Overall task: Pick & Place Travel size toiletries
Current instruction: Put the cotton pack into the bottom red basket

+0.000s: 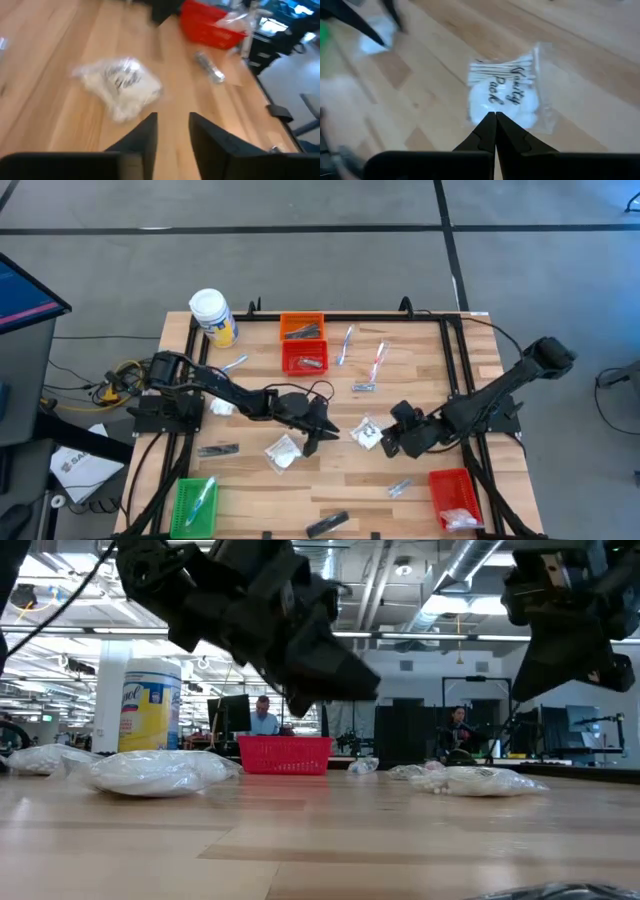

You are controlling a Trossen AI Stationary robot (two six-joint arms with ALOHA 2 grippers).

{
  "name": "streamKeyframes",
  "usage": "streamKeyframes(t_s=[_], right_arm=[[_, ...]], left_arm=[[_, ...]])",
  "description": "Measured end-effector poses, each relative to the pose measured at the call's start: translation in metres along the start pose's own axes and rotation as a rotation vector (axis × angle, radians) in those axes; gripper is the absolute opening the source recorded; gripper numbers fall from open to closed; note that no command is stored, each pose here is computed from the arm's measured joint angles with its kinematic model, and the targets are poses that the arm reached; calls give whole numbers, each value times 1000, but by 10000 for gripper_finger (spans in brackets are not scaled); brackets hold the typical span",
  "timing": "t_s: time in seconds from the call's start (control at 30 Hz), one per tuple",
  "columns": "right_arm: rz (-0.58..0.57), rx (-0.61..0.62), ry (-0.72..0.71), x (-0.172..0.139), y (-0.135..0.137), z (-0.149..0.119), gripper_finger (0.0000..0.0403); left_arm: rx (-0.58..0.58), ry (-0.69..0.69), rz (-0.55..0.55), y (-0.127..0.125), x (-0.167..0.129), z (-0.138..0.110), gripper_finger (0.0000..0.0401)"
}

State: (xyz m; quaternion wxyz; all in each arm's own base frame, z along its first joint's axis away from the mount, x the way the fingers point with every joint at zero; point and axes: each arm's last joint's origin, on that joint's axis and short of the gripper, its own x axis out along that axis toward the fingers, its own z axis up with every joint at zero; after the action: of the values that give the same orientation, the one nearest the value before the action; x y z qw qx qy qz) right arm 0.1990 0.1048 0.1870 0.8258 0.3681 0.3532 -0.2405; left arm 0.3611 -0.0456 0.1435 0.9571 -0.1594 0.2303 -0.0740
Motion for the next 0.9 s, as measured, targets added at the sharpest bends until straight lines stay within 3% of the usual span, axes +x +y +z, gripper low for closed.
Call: streamKeyframes(t_s=[0.27,0.57,0.9], right_arm=[[66,-13,1,2,1,-1,23],[65,-23,61,8,3,-7,90],[-152,59,123,5,-19,-13,112]], left_arm=[[-167,28,22,23,16,-8,188],[-231,88,-26,30,56,-17,198],[-157,104,136,30,46,-8,199]])
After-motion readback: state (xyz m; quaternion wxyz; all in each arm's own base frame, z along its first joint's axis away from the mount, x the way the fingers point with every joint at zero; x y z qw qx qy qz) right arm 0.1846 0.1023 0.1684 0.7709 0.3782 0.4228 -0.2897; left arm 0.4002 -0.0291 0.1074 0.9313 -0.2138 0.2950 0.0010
